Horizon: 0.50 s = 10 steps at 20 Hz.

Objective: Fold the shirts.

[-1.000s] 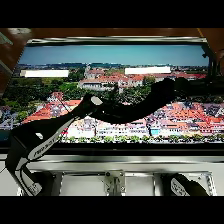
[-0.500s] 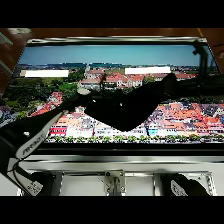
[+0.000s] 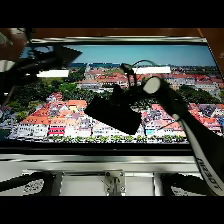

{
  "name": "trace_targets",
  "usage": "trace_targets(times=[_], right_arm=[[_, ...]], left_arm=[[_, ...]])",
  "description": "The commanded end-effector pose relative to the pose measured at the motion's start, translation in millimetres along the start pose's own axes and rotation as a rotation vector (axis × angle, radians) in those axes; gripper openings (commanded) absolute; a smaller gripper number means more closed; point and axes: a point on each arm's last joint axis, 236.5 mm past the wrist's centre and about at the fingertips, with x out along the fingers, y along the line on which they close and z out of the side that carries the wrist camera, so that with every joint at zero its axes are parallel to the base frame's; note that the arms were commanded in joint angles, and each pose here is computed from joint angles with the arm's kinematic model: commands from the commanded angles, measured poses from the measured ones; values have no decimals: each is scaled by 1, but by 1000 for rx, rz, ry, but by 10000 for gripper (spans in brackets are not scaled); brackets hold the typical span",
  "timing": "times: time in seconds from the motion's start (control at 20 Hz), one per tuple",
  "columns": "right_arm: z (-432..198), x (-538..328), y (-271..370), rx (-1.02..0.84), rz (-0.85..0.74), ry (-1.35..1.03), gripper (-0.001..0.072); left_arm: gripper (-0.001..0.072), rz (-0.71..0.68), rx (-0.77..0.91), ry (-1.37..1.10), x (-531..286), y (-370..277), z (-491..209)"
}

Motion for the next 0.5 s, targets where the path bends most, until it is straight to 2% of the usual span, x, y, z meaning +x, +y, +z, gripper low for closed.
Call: trace_targets(times=[0.0,0.1,0.15,0.2,0.25,0.35,0.45], right_arm=[[9,71,4,81,25,-83,80],[16,93,1,169,44,-133,95],[21,100,-1,218,54,-159,219],[25,104,-2,268,72,-178,494],[27,104,-1,282,86,-186,639],[22,91,0,239,104,-138,639],[-3,61,-17,150,79,9,638]], left_arm=[[41,18,122,1,-48,-23,15],[41,-6,136,28,-55,-34,9],[41,-20,138,47,-56,-38,4],[41,-30,138,65,-56,-40,0],[41,-34,139,77,-56,-41,-3],[41,-32,138,80,-56,-39,-4],[41,-26,140,82,-56,-37,-4]])
